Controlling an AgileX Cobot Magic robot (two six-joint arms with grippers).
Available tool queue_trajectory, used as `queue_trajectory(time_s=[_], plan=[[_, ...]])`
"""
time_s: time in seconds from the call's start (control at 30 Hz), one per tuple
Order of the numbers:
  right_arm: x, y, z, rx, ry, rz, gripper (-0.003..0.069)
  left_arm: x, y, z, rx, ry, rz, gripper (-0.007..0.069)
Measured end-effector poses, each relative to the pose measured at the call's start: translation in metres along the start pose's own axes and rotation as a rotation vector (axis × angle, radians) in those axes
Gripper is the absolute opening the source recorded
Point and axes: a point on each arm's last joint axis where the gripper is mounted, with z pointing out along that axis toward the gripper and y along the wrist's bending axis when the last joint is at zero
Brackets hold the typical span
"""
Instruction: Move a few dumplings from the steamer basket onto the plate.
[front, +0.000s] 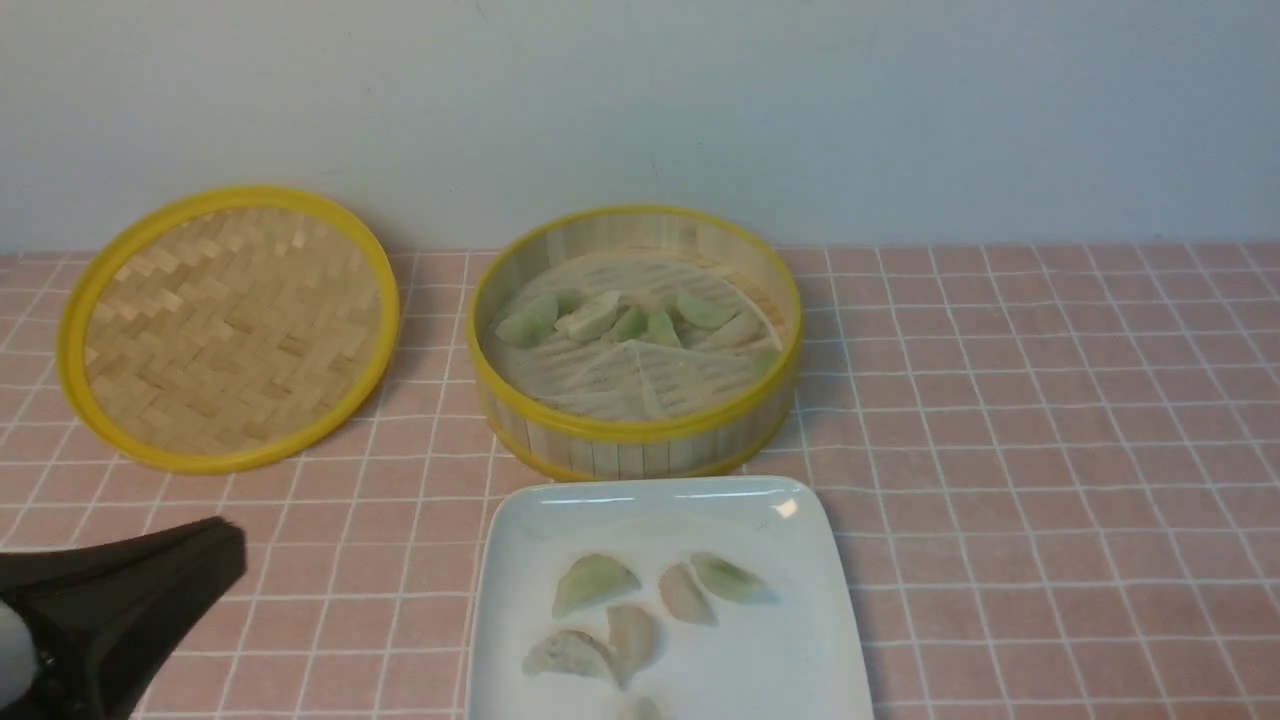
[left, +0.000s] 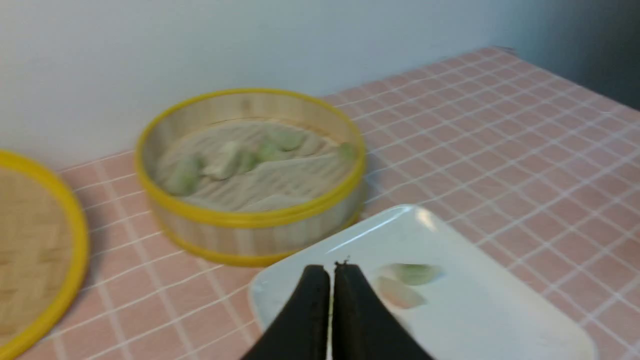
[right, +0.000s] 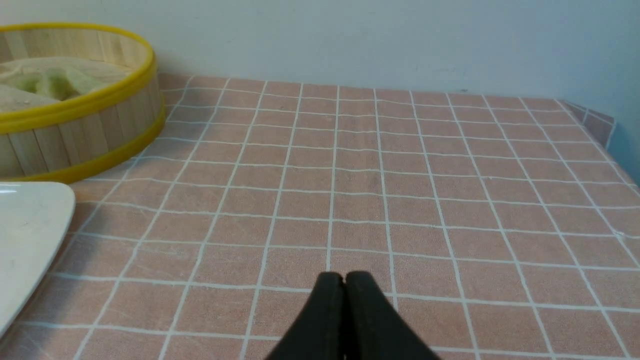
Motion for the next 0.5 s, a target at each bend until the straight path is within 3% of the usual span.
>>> queue_trajectory(time_s=[0.27,0.5], plan=[[0.000,0.000,0.000,0.000,0.000,0.000,-0.0015,0.087,0.028,-0.014,-0.370,-0.030,-0.079,-0.0006],[0.000,0.000,0.000,0.000,0.000,0.000,-0.0015,0.123,0.035,-0.011,-0.482,0.000,-0.102,-0.0006]])
